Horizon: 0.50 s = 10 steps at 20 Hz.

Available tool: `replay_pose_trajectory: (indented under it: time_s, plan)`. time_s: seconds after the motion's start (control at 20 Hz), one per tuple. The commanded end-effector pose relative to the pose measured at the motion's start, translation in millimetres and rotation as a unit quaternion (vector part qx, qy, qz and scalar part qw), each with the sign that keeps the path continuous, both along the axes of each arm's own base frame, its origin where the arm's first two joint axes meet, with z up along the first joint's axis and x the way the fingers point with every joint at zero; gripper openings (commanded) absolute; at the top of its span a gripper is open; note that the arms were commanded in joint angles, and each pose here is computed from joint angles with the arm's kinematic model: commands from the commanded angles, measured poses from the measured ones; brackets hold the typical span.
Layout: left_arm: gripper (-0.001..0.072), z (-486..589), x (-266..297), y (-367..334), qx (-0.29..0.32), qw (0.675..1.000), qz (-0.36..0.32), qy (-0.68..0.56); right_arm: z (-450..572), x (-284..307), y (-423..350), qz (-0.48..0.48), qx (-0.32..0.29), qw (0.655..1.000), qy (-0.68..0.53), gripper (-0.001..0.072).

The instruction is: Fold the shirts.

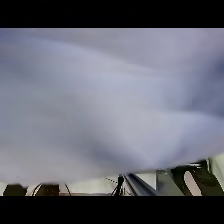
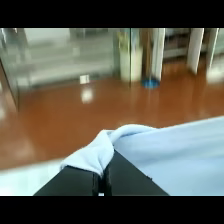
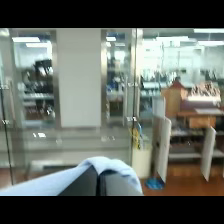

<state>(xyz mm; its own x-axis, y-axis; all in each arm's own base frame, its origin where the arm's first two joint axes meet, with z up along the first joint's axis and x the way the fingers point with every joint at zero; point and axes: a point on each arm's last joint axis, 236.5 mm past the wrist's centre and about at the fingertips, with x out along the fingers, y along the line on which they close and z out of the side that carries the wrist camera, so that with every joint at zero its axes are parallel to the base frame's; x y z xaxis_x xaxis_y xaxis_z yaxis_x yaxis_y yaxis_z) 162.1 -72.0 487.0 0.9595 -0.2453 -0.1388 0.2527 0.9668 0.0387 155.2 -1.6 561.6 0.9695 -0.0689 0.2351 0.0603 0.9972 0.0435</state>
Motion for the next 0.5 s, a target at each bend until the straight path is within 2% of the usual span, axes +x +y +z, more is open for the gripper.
replay_pose_trajectory:
  time_s: [0.0,0.1,0.2,0.45]
  plan:
    - [0.0024,-89.2,6.0,12.9,-0.003,0.982,0.015,0.186,-57.9,15.0,-29.9,-0.06,-0.012,0.989,0.134,0.0023]
    - [0.0024,-127.6,17.6,16.0,-0.013,0.966,0.012,0.256,-120.8,36.9,-38.6,-0.062,-0.035,0.958,0.277,0.0022]
    - [0.0023,-159.9,31.2,18.9,-0.025,0.951,0.01,0.307,-172.4,66.9,-36.1,-0.033,-0.029,0.92,0.39,0.0022]
    - [0.0024,-232.1,100.6,30.3,-0.064,0.92,0.012,0.386,-287.4,185.5,-14.0,0.051,-0.036,0.82,0.57,0.0023]
